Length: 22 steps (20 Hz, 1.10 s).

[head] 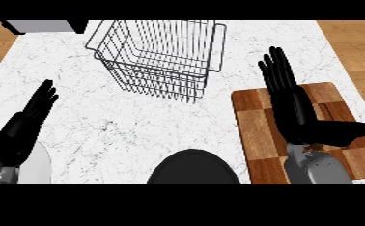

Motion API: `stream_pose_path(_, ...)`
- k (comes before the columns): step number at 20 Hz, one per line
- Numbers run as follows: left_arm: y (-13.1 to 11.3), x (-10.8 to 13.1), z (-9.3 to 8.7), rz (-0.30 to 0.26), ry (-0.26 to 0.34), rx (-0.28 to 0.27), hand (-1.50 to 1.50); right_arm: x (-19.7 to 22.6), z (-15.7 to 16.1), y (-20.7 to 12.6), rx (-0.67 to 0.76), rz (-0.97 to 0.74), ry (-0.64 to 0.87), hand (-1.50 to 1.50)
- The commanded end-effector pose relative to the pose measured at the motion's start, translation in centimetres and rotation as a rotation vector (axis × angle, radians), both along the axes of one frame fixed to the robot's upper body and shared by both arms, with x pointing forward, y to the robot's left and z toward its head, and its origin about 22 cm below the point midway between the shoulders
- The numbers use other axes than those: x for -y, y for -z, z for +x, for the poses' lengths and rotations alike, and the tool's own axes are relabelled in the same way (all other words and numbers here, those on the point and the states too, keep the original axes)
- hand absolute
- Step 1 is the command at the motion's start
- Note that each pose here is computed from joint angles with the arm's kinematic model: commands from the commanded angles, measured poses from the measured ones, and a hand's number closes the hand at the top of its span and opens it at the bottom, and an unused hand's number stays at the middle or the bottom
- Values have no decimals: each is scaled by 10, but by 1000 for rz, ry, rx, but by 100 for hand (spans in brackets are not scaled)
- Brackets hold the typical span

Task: Pick the sweet potato from the cutting board and place it in the basket

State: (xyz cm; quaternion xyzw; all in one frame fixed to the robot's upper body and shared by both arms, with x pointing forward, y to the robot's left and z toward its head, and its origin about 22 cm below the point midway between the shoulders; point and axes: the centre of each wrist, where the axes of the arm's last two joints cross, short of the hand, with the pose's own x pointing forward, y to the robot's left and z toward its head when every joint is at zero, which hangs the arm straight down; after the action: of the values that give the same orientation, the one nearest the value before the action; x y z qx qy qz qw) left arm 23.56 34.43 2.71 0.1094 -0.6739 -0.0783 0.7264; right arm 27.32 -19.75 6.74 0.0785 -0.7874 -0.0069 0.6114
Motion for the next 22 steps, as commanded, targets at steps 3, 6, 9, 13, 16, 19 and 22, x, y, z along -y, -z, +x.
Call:
stream_pose_path(3,-11,14,18,-20,15,19,0,8,30,-38,118,-226,-376,150)
stream_pose_path(6,-13,19,29,-39,-7,-1,0,-3,34,-72,204,-427,-701,150)
stream_pose_path(9,-4,29,27,-75,34,-54,0,-24,7,-77,362,-785,-1034,-150)
stream_pose_path(13,1,23,27,-105,-60,-91,0,-21,-32,-39,487,-829,-1226,-150)
stream_pose_path(16,-7,19,43,-87,-72,-103,0,-3,-47,-39,614,-943,-1174,-150)
stream_pose_path(19,7,25,44,-74,-72,-110,0,-6,-72,-28,556,-1060,-1110,-150)
stream_pose_path(22,-11,5,44,-79,-78,-98,0,-13,-77,-60,499,-1280,-1035,-150)
